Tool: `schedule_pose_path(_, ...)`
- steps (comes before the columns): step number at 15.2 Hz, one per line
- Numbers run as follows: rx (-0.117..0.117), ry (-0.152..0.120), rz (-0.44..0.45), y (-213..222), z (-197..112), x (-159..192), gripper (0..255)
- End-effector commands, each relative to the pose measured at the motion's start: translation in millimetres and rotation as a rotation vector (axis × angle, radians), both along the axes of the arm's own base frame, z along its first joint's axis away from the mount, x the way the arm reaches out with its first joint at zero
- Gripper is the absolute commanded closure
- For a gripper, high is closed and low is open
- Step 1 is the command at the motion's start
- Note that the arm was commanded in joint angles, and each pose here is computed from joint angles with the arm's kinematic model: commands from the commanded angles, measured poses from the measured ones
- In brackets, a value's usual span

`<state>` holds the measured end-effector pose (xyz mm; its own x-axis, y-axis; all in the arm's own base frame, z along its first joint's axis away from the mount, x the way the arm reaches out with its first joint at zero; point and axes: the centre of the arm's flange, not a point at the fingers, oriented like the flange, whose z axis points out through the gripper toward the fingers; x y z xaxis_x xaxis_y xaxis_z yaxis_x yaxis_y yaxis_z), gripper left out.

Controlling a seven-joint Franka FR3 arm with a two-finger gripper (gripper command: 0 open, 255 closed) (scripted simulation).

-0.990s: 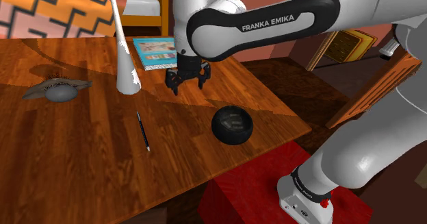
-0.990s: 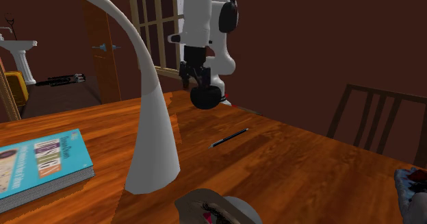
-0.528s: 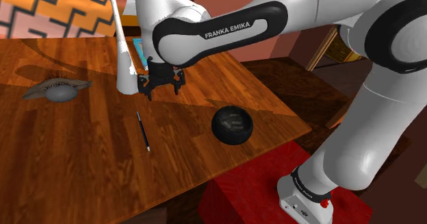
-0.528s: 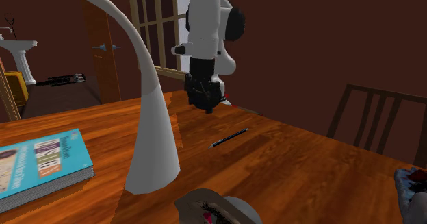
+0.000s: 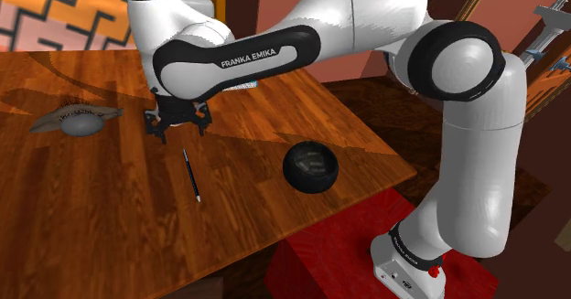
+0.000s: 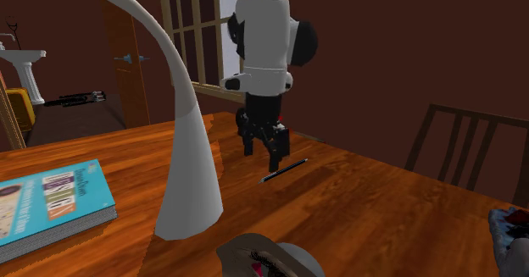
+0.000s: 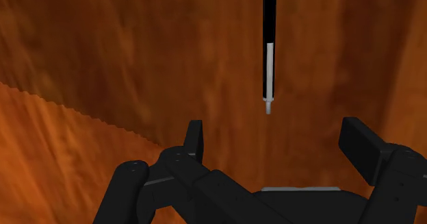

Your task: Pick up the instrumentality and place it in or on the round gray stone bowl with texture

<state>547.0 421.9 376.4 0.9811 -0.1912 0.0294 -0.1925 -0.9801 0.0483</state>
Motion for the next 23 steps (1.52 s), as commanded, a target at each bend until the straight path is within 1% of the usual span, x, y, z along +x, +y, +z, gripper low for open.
schedule_pose_path(1, 0.001, 0.000, -0.002, 5.1, -11.4, 3.3, 0)
schedule_pose_path(7, 0.001, 0.000, -0.002, 3.6, -40.7, 3.8, 0)
schedule_pose_path(15, 0.001, 0.000, -0.002, 3.5, -40.7, 3.9, 0)
schedule_pose_path(16, 0.001, 0.000, -0.002, 3.5, -40.7, 3.9, 255)
schedule_pose_path(23, 0.001, 0.000, -0.002, 5.7, -42.8, 5.0, 255)
